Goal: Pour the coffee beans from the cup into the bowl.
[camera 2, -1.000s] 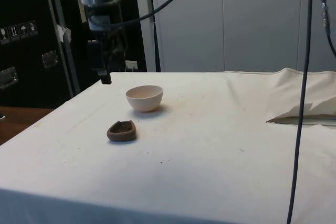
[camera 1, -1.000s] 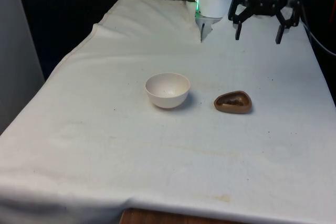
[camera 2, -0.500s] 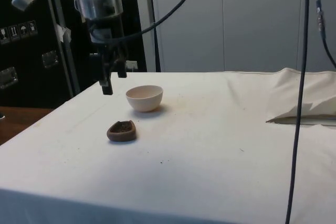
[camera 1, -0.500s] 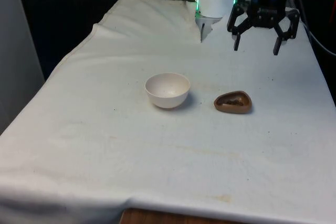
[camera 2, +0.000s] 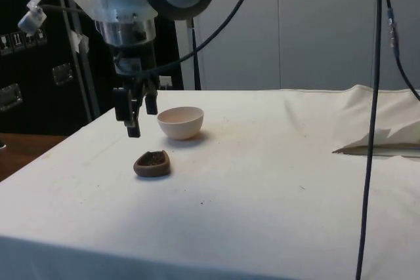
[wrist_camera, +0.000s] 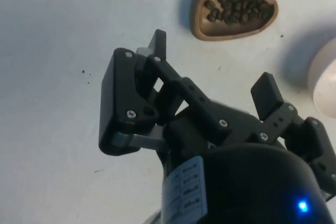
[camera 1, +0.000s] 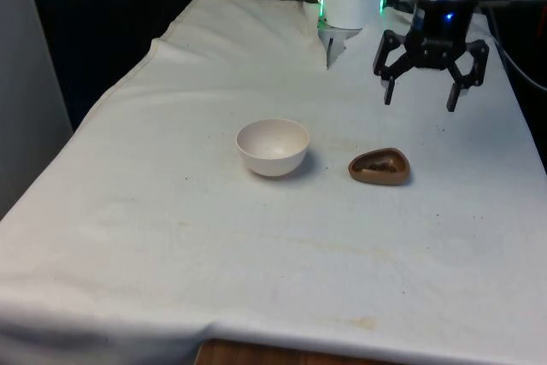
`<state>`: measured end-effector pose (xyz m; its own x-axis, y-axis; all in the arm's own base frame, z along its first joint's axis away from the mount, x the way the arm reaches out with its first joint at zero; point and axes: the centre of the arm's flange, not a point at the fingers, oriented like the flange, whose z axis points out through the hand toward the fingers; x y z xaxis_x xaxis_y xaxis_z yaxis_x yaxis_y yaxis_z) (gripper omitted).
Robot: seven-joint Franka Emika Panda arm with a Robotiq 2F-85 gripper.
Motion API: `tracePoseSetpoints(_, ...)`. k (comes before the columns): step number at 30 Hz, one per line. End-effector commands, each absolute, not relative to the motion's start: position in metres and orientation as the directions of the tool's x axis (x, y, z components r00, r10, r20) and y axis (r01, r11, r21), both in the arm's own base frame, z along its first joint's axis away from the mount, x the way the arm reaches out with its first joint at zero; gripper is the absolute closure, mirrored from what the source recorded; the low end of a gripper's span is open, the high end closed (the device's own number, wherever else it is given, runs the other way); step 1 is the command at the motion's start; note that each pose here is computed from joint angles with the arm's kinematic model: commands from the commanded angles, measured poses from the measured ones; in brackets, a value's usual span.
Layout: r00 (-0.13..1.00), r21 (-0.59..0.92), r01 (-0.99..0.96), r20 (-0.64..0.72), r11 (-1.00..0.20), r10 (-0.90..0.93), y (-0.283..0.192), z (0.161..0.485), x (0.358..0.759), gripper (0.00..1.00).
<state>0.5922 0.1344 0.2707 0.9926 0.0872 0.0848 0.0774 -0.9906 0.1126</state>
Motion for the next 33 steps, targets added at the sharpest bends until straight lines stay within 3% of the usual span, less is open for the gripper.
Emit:
tracePoseSetpoints(1,0.991,0.114,0.075,0.099,-0.991,0.086,0.136,0.267,0.593,0.0)
tracePoseSetpoints(33,0.991,0.079,0.084,0.095,-0.993,0.092,0.138,0.213,0.598,0.0)
